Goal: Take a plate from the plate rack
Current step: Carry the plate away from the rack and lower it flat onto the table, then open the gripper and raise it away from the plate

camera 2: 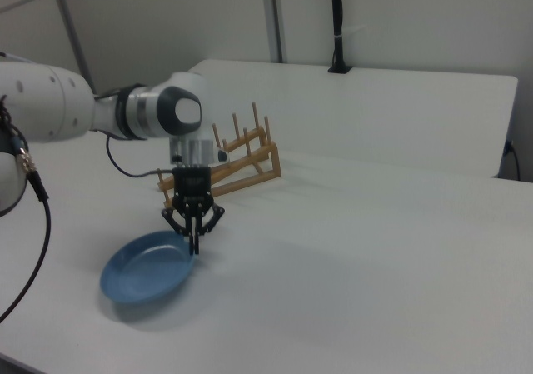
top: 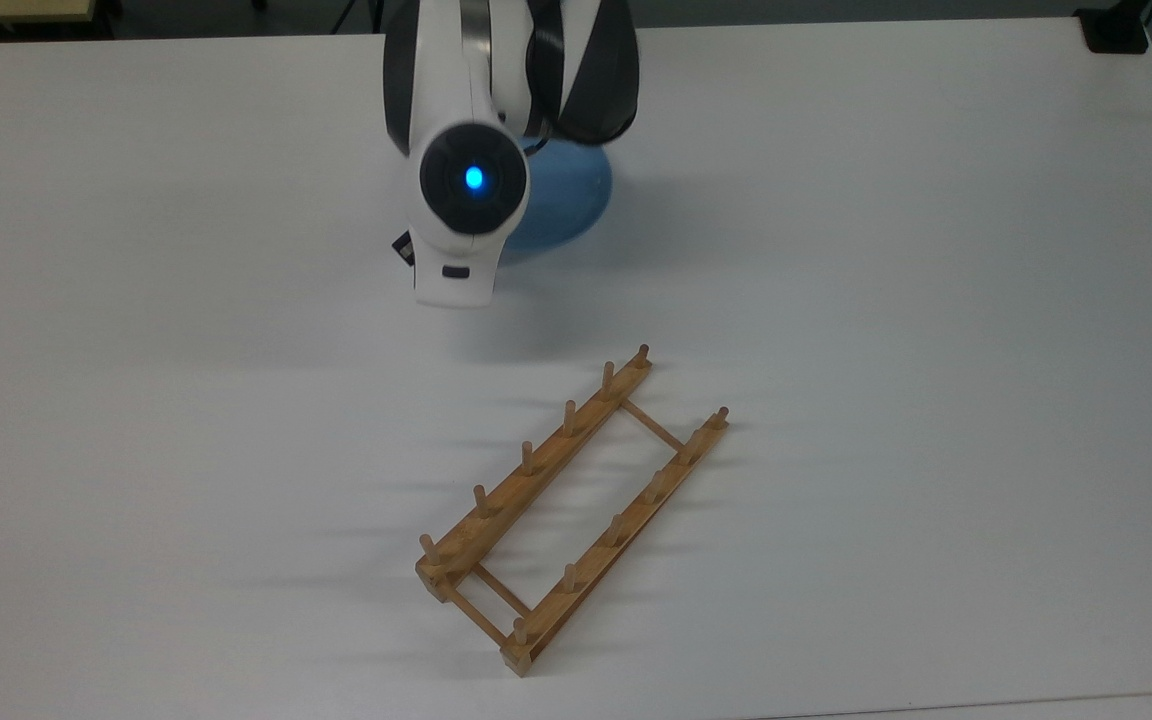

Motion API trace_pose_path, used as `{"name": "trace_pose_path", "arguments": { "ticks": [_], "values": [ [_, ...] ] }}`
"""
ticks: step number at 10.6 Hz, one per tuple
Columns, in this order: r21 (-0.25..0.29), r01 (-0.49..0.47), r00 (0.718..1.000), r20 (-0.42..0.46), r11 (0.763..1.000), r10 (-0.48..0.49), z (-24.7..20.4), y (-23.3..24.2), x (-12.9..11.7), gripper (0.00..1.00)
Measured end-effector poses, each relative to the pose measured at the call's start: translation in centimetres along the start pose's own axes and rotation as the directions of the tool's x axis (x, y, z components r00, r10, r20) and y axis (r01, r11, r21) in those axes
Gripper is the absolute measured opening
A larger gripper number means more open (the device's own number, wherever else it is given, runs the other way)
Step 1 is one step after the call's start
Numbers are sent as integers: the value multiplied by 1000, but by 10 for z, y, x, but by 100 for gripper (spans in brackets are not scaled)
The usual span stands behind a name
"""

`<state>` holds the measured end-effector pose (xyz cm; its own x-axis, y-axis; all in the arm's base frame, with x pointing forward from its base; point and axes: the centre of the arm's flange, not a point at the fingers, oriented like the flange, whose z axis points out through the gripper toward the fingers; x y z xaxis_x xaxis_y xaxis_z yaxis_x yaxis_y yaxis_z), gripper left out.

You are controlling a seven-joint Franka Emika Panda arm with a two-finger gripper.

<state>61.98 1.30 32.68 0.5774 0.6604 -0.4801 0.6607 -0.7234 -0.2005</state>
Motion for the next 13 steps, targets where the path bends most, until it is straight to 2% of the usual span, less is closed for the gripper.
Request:
{"name": "trace_pose_path", "arguments": {
  "ticks": [2,5,8,10,11,13],
  "values": [
    [12,17,999,37,1000,-17,20,13,2,5],
    [18,3,1000,30,1000,-3,21,25,-7,19],
    [-14,-13,1000,17,1000,13,6,29,-11,66],
    [-56,-112,993,-37,992,110,-28,28,-23,95],
    [-77,-182,981,-80,980,176,-52,23,-36,100],
    [-104,-331,933,-185,938,308,-105,3,-70,100]
  ]
}}
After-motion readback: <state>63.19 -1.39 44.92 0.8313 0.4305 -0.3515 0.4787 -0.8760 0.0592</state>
